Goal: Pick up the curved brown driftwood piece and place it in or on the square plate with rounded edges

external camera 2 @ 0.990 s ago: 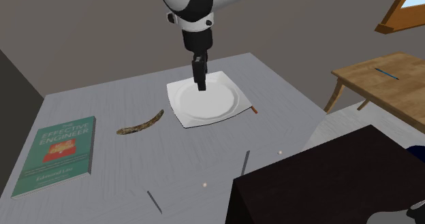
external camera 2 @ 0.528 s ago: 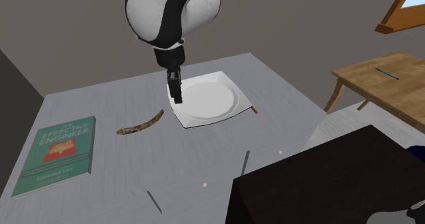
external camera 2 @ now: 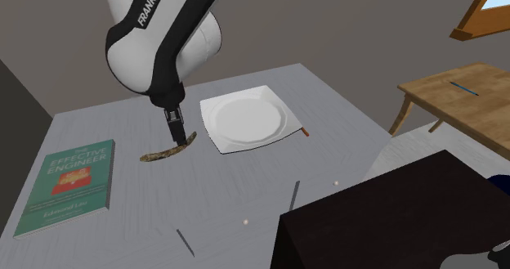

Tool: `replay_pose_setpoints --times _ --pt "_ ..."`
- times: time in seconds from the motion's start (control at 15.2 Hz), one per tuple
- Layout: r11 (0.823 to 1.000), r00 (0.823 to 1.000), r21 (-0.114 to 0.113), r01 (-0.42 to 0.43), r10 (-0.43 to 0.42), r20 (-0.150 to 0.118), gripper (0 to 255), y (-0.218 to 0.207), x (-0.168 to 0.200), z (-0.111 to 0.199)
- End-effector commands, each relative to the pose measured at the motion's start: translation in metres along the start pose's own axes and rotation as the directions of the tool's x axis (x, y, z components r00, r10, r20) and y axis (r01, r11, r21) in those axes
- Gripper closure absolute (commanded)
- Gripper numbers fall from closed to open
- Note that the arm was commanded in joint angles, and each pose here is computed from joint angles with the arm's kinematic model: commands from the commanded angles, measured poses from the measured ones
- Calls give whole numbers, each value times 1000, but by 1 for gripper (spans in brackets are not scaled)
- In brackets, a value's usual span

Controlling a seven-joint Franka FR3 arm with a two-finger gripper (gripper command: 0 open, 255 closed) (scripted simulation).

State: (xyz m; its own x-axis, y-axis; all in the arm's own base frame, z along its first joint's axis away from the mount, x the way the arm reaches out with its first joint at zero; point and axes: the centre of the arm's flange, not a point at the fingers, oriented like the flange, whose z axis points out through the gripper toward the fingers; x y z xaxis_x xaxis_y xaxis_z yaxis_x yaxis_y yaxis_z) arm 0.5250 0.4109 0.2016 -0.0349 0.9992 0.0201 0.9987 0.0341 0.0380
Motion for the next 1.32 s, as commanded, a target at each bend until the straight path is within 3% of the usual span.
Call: replay_pose_setpoints --times 0.0,0.53,1.06,1.12,1.25 --pt "998 998 -8 58 -58 -13 0 -5 22 12" --pt "998 998 -9 65 -65 -14 0 -6 26 53" --pt "998 998 -9 65 -65 -14 0 -6 26 53" --pt "998 998 -9 65 -65 -14 255 -6 26 53" --pt "998 998 -9 65 -65 -14 255 -6 26 53"
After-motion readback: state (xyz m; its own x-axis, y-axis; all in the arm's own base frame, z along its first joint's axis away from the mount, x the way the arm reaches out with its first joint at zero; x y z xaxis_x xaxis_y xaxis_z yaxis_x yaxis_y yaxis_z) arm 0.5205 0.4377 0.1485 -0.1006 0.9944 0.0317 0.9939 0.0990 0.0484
